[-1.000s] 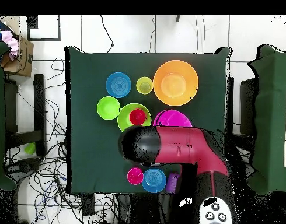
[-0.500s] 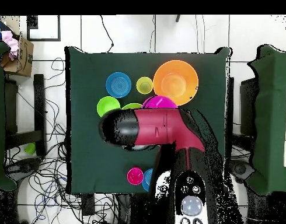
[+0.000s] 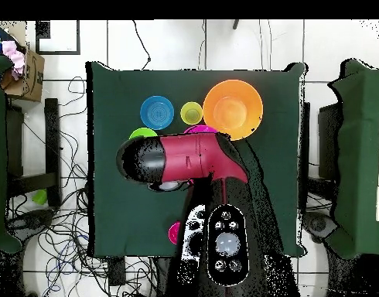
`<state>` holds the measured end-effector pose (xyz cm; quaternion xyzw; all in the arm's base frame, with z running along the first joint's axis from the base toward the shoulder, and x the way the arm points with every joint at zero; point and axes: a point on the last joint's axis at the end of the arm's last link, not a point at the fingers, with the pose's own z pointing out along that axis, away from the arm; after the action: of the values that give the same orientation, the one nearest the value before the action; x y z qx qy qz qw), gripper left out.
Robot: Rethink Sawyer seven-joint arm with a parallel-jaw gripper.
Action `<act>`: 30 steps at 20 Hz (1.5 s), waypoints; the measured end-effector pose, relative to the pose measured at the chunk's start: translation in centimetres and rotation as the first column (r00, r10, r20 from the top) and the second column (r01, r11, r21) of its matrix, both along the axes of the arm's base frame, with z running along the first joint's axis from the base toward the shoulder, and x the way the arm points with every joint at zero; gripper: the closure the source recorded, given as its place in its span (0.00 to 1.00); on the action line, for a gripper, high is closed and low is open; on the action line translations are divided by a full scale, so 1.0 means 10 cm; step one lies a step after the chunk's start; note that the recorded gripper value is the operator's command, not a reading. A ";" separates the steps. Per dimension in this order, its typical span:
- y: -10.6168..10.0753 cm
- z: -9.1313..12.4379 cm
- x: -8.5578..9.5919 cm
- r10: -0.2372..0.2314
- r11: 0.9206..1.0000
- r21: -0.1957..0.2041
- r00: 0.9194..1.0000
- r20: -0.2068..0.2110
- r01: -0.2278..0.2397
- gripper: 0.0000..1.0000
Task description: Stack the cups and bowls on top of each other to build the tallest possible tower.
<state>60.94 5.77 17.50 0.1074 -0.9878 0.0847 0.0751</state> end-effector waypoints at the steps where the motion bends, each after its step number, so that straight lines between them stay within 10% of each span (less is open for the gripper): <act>1: 0.01 -0.02 0.00 -0.005 1.000 -0.002 1.000 -0.002 0.005 1.00; 16: 0.07 -0.30 -0.04 -0.027 0.999 -0.040 0.999 -0.036 0.025 1.00; 30: 0.27 0.06 0.09 -0.061 0.998 -0.018 0.996 -0.059 0.060 1.00</act>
<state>61.84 8.52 18.14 0.0794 -0.9871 0.0871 0.1080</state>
